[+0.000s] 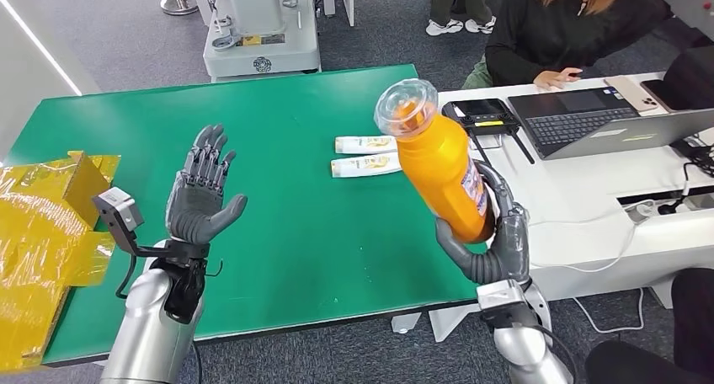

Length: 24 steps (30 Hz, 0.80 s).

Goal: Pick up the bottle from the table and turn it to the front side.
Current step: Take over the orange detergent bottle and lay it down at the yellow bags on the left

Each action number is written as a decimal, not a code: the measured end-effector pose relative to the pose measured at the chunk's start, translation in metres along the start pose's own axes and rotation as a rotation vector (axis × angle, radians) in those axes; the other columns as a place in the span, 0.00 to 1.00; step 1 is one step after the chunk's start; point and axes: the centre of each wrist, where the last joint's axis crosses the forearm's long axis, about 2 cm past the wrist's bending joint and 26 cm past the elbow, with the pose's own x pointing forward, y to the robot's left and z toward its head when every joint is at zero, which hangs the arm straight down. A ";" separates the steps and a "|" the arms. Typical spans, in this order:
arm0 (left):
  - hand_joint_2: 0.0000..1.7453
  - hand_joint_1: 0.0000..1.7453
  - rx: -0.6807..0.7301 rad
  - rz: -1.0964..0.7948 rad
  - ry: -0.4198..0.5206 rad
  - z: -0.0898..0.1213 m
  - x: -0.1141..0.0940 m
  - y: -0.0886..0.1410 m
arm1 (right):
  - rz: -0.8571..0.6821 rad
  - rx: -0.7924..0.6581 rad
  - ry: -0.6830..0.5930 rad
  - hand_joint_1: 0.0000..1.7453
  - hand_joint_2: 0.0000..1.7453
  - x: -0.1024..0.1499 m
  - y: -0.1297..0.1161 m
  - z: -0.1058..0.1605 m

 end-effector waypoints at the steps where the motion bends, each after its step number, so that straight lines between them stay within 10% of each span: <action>1: 1.00 0.00 -0.009 0.001 -0.003 -0.004 0.001 0.000 | -0.003 0.001 -0.001 1.00 1.00 -0.003 0.001 -0.004; 24: 1.00 0.00 -0.151 0.123 0.045 -0.047 0.001 -0.020 | -0.065 0.082 0.083 1.00 1.00 -0.045 0.054 -0.069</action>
